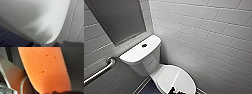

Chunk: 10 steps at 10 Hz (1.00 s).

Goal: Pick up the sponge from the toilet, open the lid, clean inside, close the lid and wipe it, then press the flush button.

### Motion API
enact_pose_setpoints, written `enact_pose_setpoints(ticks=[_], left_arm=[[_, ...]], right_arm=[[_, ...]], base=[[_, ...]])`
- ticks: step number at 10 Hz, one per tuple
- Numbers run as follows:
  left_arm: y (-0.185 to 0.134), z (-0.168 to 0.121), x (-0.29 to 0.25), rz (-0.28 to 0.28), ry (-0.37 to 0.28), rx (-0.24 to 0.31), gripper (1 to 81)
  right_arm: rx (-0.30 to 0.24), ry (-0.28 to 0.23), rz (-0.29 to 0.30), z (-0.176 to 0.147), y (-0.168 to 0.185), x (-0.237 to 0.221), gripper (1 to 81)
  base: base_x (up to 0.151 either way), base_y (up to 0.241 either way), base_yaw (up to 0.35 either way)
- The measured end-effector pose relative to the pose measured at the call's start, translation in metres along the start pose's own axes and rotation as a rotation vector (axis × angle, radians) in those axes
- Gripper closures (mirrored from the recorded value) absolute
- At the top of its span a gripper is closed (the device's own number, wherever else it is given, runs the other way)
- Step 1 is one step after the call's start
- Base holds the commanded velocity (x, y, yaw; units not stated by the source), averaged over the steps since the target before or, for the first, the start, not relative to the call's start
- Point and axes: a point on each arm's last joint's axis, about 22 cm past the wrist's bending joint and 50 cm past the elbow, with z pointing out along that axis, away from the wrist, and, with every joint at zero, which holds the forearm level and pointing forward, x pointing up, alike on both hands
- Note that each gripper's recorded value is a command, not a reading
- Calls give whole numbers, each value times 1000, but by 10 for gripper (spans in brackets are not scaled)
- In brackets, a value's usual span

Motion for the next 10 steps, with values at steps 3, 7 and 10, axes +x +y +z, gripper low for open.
enact_pose_setpoints(ticks=[3,7,10], left_arm=[[2,-1,0,-6,-9,2,10],[9,-8,3,-57,-15,-13,10],[9,-9,5,-60,-13,-12,10]], right_arm=[[0,0,0,0,0,0,811],[6,0,1,2,-4,0,811],[5,-1,1,2,-4,-1,811]], base=[[0,0,0],[0,0,0],[0,0,0]])
